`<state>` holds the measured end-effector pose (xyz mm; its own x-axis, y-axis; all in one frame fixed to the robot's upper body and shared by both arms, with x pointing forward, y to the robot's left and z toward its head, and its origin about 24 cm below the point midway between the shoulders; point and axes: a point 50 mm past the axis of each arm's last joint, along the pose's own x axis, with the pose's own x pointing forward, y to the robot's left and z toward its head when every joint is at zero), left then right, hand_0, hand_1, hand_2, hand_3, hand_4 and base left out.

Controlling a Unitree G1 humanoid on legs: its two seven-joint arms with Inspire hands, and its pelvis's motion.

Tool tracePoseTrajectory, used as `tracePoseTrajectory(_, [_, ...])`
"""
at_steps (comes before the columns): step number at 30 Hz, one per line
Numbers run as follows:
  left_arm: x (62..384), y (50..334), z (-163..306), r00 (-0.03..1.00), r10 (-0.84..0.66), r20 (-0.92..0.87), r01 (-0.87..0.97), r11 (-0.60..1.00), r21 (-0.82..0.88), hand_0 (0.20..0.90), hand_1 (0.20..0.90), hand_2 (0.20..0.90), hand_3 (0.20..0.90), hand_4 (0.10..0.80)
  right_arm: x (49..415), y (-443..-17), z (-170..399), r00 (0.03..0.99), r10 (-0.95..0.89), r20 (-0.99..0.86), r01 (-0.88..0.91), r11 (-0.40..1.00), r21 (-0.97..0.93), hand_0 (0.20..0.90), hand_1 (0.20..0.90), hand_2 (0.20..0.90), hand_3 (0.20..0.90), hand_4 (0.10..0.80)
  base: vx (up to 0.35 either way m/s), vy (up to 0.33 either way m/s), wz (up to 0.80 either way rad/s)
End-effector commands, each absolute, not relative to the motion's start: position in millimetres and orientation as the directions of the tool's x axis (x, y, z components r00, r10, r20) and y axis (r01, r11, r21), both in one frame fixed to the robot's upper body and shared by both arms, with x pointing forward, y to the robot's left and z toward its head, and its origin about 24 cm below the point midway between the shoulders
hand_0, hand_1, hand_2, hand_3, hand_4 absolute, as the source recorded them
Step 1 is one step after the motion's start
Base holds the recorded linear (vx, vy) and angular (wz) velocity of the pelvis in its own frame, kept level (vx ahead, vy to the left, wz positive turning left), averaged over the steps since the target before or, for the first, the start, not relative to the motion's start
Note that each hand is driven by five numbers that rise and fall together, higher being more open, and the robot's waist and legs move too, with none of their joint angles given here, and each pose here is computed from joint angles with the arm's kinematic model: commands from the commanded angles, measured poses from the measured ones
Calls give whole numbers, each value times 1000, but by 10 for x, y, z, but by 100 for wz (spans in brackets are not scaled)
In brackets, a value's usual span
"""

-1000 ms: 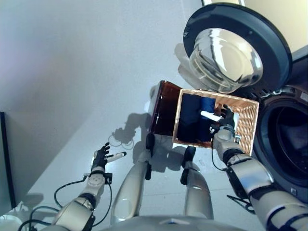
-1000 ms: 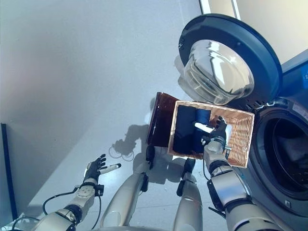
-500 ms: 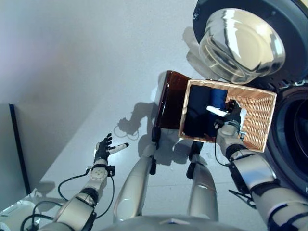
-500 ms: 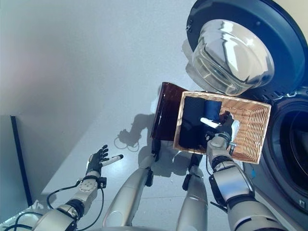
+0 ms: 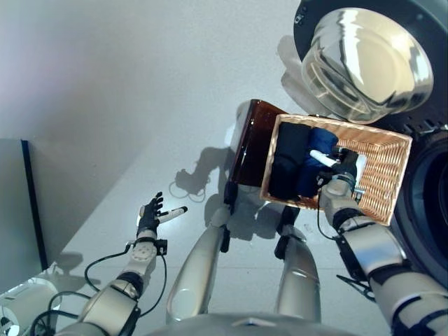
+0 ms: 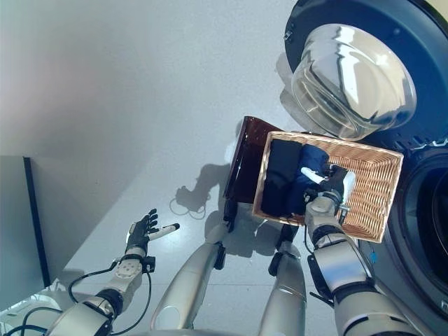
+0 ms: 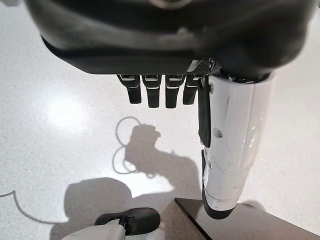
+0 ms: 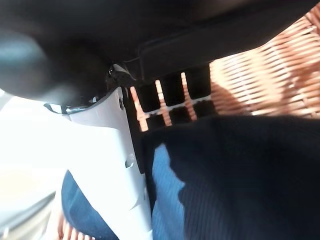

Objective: Pick up the clothes and place them into the washing machine

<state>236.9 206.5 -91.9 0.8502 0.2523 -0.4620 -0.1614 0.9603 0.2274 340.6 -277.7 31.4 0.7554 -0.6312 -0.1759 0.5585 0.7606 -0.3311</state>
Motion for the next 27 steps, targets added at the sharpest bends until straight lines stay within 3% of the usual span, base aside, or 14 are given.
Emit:
tracePoseTrajectory(1, [2357, 2261, -876, 836, 348, -425, -246, 929, 277, 900, 900, 900, 900, 800, 3521, -2840, 588, 776, -628, -60, 581, 749, -317, 200, 200, 200, 200, 300, 0, 7, 4])
tracePoseTrajectory(22, [2149, 2211, -1019, 818, 312, -483, -215, 945, 246, 900, 900, 900, 900, 800, 3054, -3116, 137, 675, -717, -176, 703, 697, -144, 200, 200, 200, 200, 300, -16, 8, -14])
tracePoseTrajectory(27, [2111, 2154, -1031, 829, 301, -472, -223, 951, 216, 900, 900, 900, 900, 800, 2998, -3030, 145, 652, -746, -135, 757, 649, 70, 200, 200, 200, 200, 300, -20, -11, -28])
